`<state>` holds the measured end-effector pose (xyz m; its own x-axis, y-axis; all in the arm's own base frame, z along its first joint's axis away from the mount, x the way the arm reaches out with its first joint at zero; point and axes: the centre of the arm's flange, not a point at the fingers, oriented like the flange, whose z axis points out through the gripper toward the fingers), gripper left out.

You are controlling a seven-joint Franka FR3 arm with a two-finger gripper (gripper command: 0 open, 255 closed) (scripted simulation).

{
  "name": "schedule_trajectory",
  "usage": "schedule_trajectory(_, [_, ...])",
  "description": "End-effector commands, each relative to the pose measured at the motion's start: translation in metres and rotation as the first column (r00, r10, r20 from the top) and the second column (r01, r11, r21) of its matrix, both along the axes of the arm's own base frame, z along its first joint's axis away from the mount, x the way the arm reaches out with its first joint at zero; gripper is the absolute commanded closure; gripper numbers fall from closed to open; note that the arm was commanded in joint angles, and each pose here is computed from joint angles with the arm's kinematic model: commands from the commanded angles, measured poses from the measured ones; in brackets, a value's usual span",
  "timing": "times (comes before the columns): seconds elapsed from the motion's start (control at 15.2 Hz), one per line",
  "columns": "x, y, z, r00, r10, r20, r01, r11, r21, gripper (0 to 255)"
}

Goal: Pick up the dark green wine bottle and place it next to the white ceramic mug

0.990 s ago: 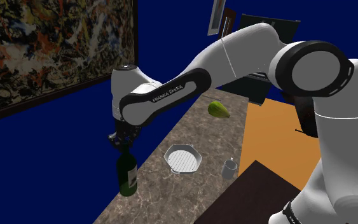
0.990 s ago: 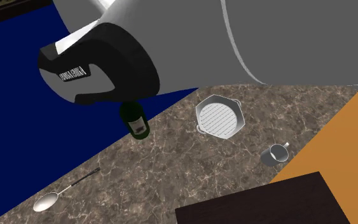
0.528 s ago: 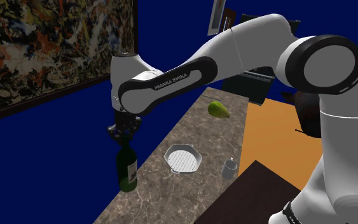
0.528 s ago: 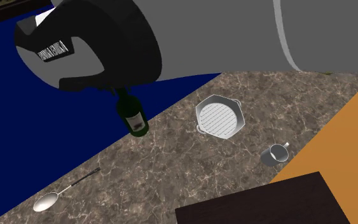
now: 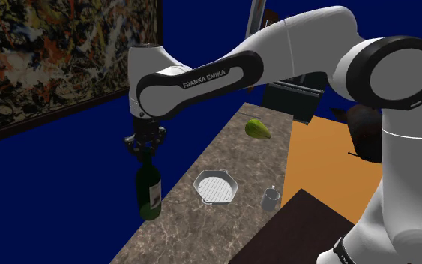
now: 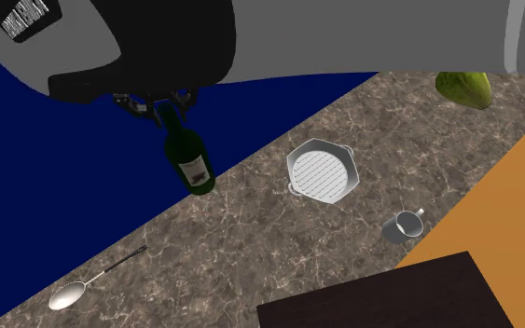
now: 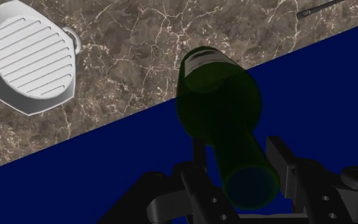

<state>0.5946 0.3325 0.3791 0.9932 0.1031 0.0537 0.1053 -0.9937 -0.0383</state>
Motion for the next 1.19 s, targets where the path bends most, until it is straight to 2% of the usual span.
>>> schedule_trajectory(0.0, [-0.001, 0.0, 0.01, 1.0, 0.0, 0.0, 0.0, 1.0, 0.0, 255])
schedule_trajectory(1.12, [-0.001, 0.0, 0.1, 1.0, 0.0, 0.0, 0.0, 1.0, 0.0, 255])
